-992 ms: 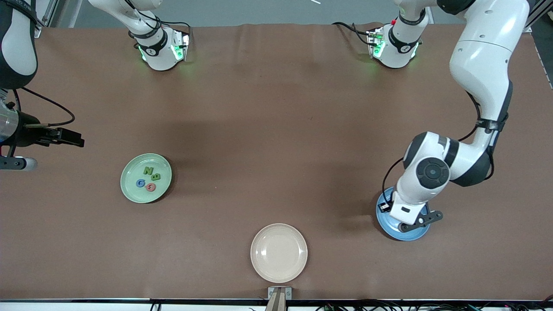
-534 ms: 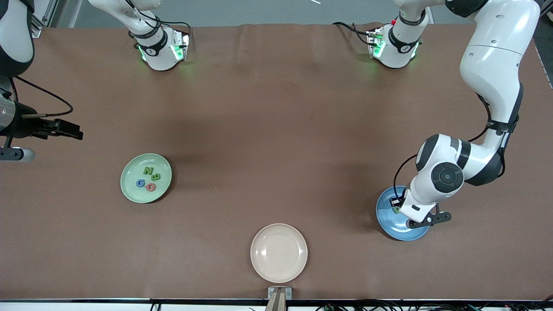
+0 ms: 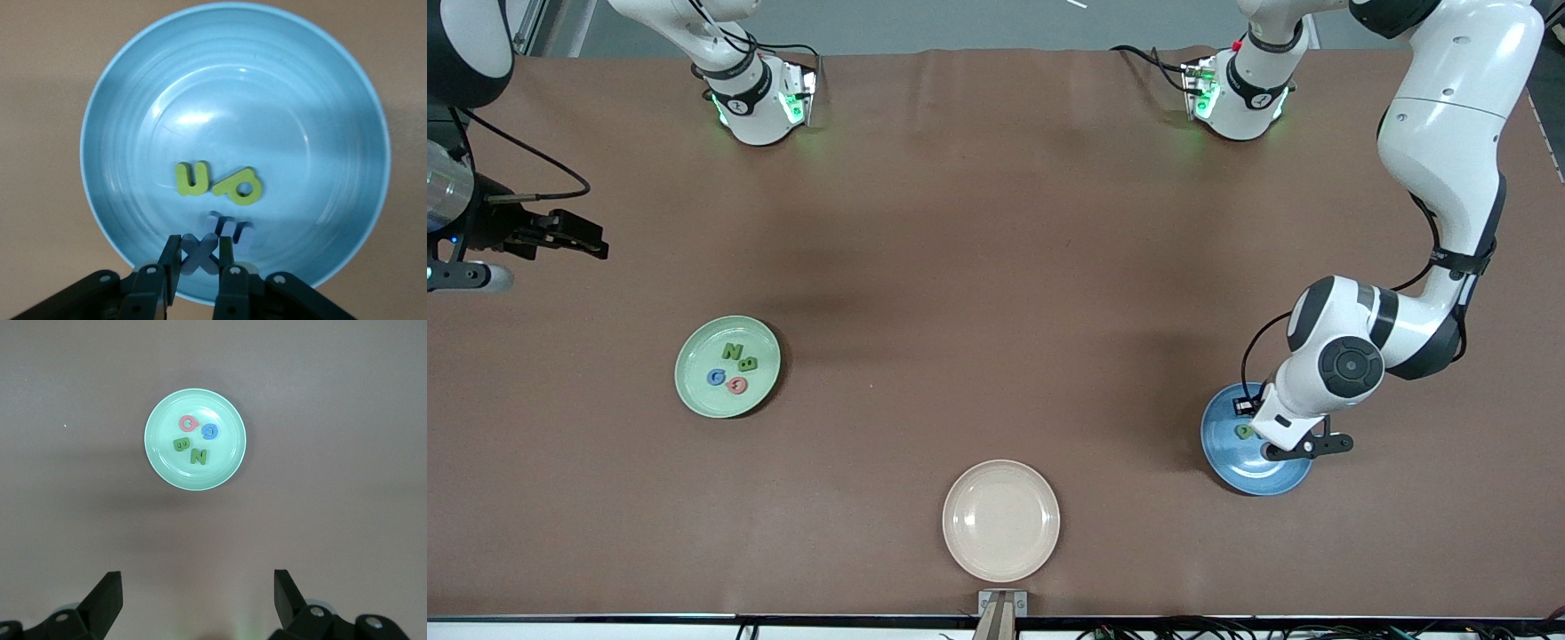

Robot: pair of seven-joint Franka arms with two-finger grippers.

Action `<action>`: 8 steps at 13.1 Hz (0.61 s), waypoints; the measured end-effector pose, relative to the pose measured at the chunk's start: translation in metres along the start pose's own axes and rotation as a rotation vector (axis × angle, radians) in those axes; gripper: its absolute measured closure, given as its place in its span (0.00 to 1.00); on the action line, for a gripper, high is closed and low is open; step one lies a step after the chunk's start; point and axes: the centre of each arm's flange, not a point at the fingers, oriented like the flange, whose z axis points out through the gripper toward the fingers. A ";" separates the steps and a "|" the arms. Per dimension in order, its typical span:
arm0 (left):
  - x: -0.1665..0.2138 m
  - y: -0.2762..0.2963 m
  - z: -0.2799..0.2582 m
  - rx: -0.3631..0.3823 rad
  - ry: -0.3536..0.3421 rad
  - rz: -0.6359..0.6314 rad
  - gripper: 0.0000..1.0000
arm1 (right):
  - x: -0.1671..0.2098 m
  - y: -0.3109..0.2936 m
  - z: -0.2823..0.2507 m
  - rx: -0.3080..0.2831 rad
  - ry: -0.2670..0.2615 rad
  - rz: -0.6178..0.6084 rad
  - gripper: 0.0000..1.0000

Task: Sort upper and lower case letters into plates
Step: 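Lower the blue x into the blue plate with the left gripper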

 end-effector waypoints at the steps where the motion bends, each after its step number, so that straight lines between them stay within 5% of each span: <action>1: 0.000 -0.004 0.001 0.000 -0.002 0.010 0.74 | -0.004 0.000 -0.002 0.000 0.005 0.000 0.00; 8: -0.001 -0.004 0.007 -0.004 -0.008 0.017 0.74 | -0.021 0.000 -0.025 0.000 0.052 0.000 0.00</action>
